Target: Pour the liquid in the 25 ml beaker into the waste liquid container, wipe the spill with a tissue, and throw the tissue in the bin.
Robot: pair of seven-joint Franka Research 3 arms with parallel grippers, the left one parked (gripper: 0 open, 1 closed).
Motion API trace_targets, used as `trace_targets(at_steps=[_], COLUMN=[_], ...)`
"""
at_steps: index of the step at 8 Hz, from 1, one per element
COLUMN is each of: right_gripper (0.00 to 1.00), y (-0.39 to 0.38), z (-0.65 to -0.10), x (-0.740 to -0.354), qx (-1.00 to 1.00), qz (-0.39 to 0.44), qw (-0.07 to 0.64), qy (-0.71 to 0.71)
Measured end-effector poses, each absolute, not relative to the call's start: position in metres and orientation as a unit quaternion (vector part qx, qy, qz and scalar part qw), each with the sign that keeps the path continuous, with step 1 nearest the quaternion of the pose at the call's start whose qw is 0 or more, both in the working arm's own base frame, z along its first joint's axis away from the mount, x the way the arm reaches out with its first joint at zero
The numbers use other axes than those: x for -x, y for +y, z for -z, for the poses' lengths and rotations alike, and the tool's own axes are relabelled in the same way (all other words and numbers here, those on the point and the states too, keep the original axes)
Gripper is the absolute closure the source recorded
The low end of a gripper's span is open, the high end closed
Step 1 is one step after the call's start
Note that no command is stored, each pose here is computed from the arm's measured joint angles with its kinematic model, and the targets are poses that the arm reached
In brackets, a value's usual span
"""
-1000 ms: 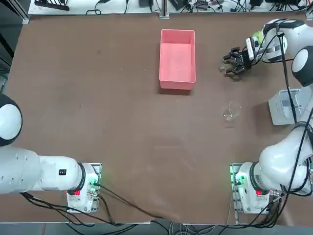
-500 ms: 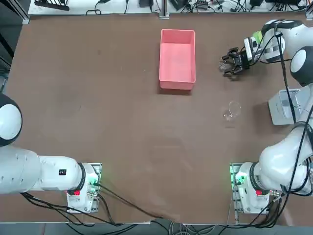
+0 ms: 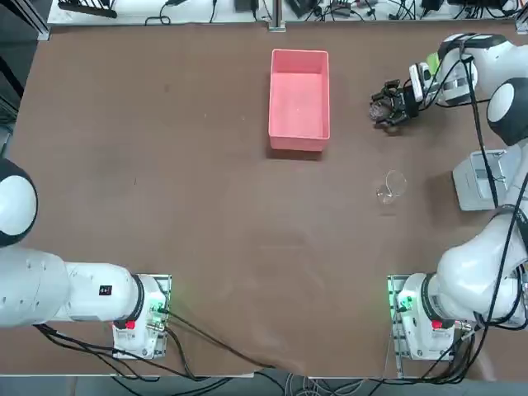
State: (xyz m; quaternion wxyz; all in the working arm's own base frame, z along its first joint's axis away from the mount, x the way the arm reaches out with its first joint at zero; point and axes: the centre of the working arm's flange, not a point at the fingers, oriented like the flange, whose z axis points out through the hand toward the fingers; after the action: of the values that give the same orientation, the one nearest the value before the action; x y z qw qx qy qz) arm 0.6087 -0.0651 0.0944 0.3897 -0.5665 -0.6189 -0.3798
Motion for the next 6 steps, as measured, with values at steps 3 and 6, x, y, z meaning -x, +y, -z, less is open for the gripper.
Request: trace_targets(at_steps=[3,6], right_gripper=[0.1,0.23], y=[-0.0655,-0.0625], z=[-0.0975,-0.0967], x=[-0.6135,-0.6137], qx=[0.565,0.563], qz=[0.382,0.381], qw=[0.385,0.386], qy=[-0.622,-0.623])
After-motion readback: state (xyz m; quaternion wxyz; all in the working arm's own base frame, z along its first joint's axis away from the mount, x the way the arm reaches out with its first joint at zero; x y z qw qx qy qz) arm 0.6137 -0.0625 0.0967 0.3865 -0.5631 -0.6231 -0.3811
